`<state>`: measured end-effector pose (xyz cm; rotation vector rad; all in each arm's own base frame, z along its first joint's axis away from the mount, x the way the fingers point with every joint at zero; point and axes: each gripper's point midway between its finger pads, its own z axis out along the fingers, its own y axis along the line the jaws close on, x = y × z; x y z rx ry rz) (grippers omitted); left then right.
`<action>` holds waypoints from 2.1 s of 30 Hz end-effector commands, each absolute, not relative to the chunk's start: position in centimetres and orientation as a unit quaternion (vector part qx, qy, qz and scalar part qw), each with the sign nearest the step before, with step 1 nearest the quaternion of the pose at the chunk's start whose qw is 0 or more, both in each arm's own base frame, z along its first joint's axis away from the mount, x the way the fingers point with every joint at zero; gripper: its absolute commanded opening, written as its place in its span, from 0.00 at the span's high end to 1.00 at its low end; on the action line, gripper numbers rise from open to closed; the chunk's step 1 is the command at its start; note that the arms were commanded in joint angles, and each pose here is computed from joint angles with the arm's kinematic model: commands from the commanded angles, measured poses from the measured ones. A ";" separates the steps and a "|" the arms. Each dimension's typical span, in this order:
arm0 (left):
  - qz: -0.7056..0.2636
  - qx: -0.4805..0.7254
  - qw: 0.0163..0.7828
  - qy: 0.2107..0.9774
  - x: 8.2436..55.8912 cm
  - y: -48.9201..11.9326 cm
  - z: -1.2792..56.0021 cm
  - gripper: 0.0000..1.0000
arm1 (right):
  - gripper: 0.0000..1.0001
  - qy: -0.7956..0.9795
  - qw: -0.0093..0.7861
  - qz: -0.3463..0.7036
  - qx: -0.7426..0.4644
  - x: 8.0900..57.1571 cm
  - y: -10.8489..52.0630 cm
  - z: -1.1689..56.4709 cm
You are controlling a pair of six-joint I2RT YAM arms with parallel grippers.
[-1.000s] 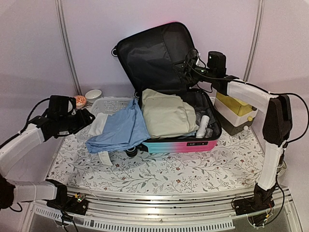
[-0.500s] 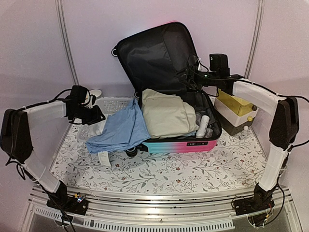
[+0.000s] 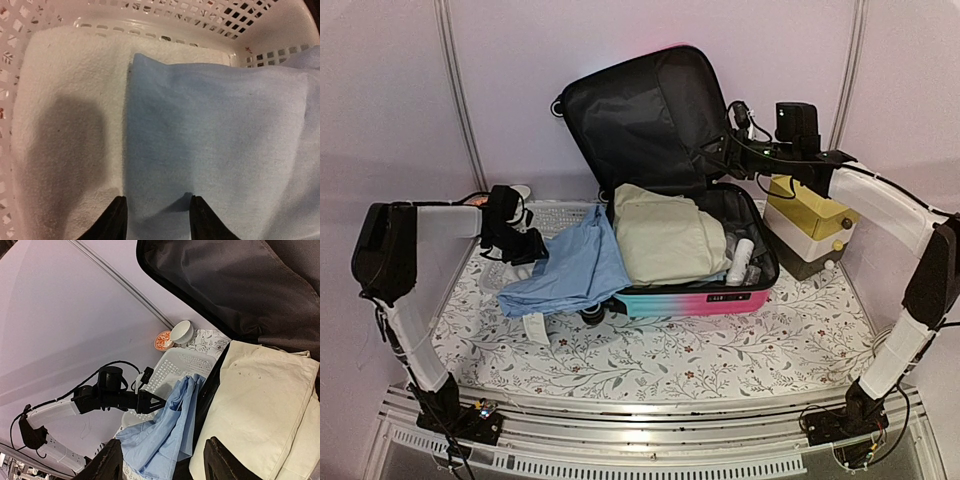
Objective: Open, take out, and arrange the luggage
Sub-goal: Adjust the clothes in the bin.
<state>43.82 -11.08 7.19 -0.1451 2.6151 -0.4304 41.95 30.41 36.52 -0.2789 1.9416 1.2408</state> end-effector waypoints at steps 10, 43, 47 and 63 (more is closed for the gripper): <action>-0.196 -0.050 0.243 0.949 46.7 -11.9 5.6 0.62 | 0.45 0.775 0.409 0.470 -0.106 41.4 29.1 36.4; -0.025 0.005 0.429 0.903 52.5 -7.7 17.3 1.00 | 0.47 0.780 0.411 0.460 -0.101 41.5 28.3 36.2; 0.011 0.028 0.445 0.895 54.2 -6.9 17.3 1.00 | 0.47 0.780 0.413 0.459 -0.100 41.5 28.1 36.4; 0.027 0.037 0.443 0.896 56.9 -6.3 15.6 0.24 | 0.47 0.782 0.422 0.448 -0.094 41.0 27.4 36.9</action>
